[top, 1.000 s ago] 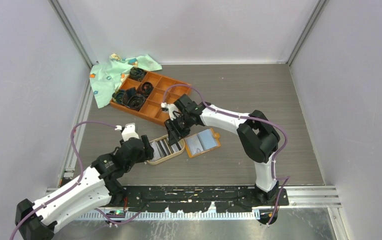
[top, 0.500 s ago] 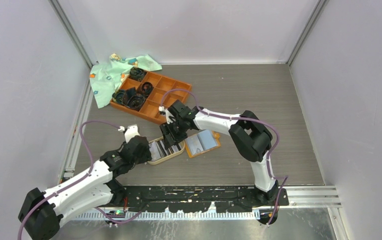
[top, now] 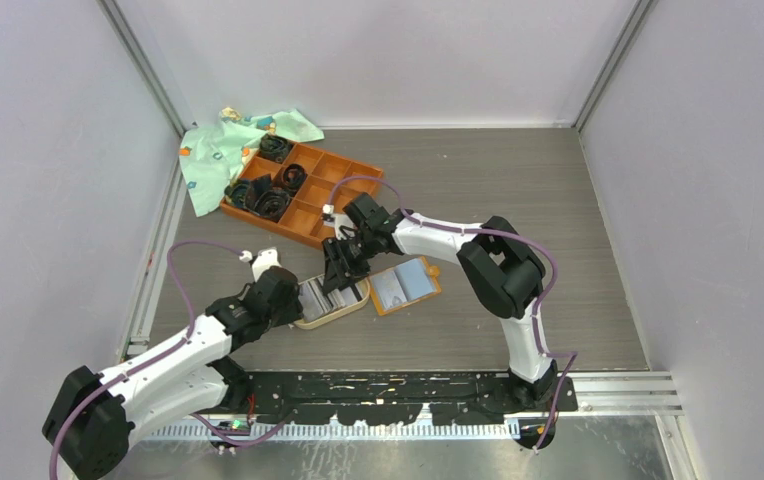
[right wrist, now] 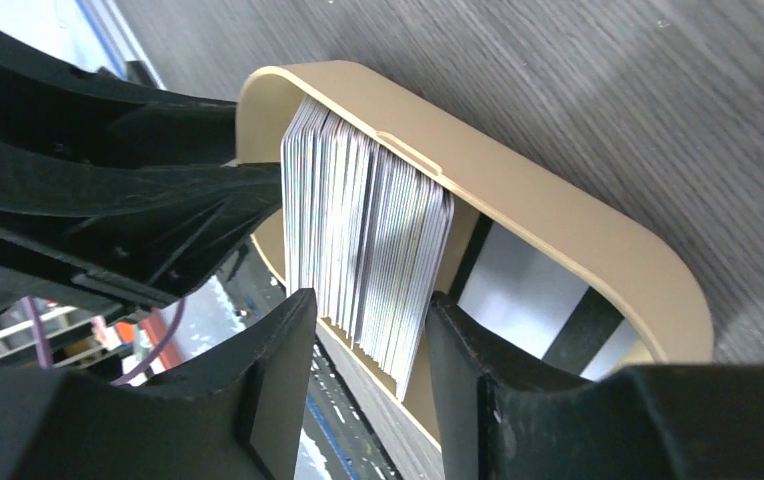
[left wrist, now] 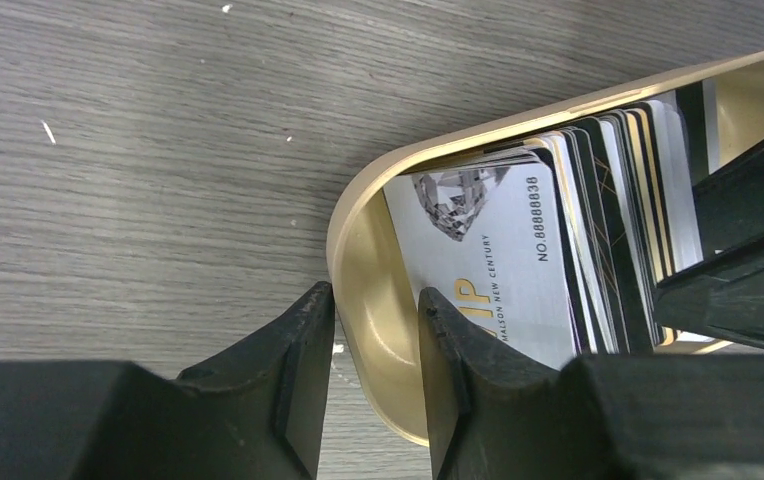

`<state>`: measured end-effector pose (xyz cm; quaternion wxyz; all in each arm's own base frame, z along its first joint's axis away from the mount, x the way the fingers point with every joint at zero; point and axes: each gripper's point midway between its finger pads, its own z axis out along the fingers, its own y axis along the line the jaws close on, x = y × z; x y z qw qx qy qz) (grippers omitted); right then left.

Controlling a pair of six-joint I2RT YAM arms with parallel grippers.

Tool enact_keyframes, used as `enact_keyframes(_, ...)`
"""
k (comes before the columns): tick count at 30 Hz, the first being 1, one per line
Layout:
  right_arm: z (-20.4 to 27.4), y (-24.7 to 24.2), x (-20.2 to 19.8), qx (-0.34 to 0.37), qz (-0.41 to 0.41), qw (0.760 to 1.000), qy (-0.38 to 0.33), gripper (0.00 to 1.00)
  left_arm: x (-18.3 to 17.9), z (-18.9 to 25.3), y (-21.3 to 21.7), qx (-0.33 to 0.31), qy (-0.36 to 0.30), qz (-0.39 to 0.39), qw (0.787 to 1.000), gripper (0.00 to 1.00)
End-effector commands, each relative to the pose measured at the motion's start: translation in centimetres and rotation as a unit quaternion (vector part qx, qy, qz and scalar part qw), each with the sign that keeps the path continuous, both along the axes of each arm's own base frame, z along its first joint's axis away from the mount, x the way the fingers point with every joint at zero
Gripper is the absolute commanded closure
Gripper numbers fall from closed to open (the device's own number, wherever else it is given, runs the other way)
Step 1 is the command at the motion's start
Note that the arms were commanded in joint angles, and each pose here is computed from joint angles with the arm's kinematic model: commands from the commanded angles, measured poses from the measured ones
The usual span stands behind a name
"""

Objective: Put the credit cards into the card holder
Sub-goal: Pick up the credit card from the storage box.

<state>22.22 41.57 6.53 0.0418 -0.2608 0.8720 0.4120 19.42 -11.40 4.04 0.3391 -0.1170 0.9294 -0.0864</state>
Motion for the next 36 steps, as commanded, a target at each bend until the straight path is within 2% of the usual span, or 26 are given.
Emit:
enact_keyframes(1, 4.2, 1.6, -0.7, 0.085, 0.016, 0.996, 0.025, 0.51, 0.6, 0.5, -1.1, -0.023, -0.012, -0.014, 1.000, 0.63)
enact_keyframes(10, 0.7, 1.4, -1.0, 0.046, 0.002, 0.997, 0.059, 0.49, 0.4, 0.5, -1.2, -0.033, -0.013, -0.017, 0.999, 0.64)
enact_keyframes(16, -0.5, 1.4, -1.4, 0.017, 0.011, 0.999, 0.046, 0.48, 0.4, 0.6, -1.5, -0.040, -0.013, -0.022, 0.999, 0.65)
enact_keyframes(36, 3.6, 0.2, 0.2, 0.063, 0.006, 0.996, 0.060, 0.52, 0.0, 2.0, -1.2, -0.044, -0.022, -0.025, 0.998, 0.66)
